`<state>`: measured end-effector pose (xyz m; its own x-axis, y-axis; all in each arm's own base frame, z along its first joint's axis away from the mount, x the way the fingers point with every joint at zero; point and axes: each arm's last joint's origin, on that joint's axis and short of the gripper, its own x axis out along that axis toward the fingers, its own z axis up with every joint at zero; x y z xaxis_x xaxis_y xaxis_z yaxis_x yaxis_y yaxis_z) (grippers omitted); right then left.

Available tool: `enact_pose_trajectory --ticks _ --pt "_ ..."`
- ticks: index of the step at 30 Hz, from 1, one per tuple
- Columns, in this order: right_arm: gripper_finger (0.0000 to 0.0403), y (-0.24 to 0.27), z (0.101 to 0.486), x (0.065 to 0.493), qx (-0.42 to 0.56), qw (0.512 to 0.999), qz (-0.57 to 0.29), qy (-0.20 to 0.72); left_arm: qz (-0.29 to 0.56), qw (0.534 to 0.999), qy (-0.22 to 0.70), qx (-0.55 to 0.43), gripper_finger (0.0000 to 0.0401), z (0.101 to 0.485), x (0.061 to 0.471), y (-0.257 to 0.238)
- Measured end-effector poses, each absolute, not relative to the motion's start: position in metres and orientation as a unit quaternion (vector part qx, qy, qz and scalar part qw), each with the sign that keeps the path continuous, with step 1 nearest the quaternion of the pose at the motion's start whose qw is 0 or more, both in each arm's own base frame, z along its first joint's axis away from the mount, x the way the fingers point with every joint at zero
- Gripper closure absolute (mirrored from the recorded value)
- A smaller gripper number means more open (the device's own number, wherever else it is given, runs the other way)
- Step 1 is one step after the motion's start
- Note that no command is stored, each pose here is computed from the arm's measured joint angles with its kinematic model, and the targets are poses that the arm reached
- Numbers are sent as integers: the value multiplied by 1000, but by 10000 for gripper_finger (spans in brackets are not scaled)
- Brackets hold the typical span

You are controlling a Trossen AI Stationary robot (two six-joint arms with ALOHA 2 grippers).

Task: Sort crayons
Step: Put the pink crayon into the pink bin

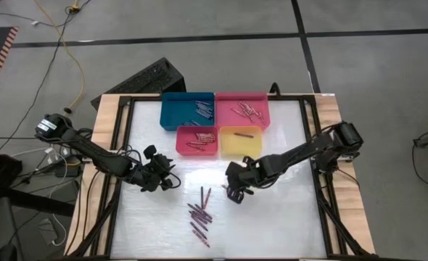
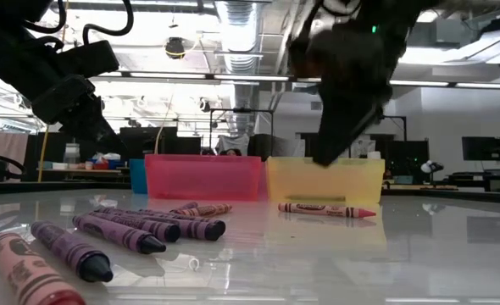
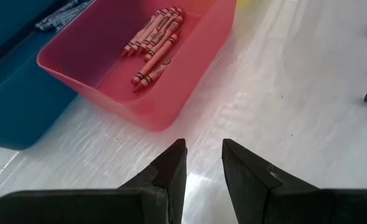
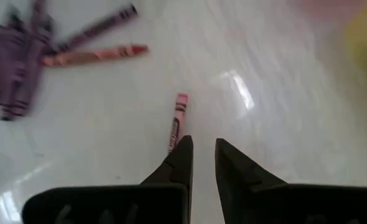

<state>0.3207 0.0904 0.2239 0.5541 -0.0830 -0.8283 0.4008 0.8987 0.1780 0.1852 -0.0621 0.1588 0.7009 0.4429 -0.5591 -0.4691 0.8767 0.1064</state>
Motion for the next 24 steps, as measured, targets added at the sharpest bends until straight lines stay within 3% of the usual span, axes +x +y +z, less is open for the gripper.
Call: enact_pose_trajectory --ticks 11,24 --pt "340 98 178 335 159 837 -151 502 248 922 297 -24 307 159 185 -62" --pt "340 109 181 339 171 852 -117 480 248 922 297 -25 307 159 185 -62"
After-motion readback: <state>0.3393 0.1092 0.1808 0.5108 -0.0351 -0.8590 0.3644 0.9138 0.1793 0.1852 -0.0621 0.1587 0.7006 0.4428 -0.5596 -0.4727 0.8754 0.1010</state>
